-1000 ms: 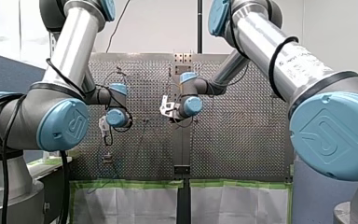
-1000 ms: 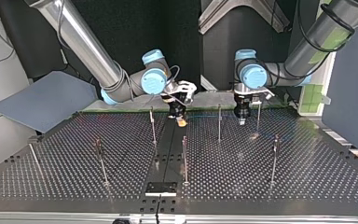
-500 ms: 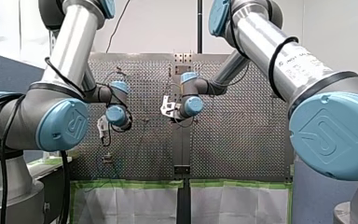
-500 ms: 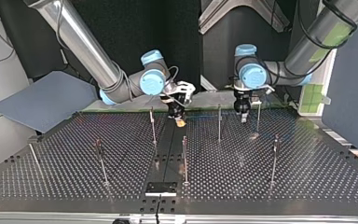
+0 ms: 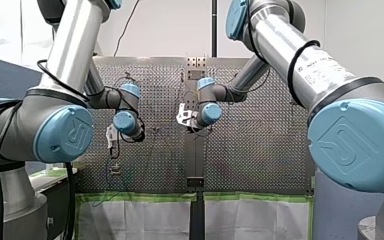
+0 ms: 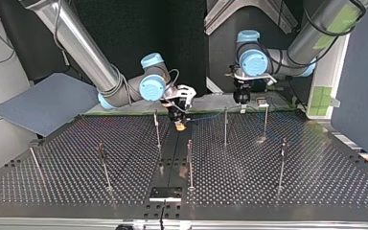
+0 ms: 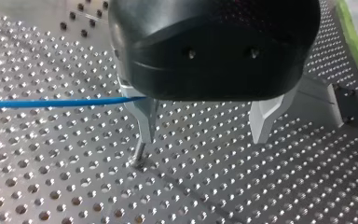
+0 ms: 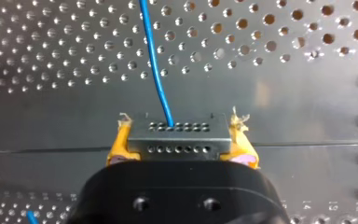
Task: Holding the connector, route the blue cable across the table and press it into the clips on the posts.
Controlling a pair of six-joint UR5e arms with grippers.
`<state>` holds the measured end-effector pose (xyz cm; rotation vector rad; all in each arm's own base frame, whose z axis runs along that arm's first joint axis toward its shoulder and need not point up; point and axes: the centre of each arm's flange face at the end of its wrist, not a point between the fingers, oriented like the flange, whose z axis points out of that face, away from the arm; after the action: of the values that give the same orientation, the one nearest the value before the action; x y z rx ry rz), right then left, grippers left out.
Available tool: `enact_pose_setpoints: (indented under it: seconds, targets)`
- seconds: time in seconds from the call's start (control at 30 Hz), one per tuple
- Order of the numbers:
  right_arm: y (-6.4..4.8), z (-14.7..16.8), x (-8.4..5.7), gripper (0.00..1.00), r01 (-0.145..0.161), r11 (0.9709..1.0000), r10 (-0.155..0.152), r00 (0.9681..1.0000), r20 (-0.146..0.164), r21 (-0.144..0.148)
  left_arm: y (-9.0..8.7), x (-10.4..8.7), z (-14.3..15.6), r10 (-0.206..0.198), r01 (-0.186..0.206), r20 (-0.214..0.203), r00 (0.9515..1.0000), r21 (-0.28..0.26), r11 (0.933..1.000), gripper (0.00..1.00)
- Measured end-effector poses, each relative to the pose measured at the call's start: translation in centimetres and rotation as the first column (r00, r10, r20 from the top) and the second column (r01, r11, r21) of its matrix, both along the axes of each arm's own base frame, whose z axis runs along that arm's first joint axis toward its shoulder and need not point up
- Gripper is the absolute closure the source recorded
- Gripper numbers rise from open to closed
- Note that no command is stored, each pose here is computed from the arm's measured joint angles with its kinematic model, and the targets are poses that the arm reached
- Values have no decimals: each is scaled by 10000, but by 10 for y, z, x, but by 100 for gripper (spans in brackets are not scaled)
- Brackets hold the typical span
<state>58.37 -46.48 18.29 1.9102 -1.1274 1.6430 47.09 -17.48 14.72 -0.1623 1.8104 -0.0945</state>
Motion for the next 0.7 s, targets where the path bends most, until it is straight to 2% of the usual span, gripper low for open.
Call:
enact_pose_setpoints:
  seconds: [0.13, 0.37, 0.7]
  targets:
    - [1, -1, -1, 100, 1, 10000, 0, 10000, -84, 98, -6, -8, 3, 15, -16, 97, 10000, 56, 10000, 0]
    - [2, -2, -2, 100, 2, 9999, 0, 9999, -123, 140, -19, -21, 20, -234, 233, 417, 9989, 39, 9997, 0]
    - [-3, -2, -6, 100, 82, 9998, -80, 9999, -132, 156, -40, -41, 18, -699, 692, 163, 9974, 362, 9969, 0]
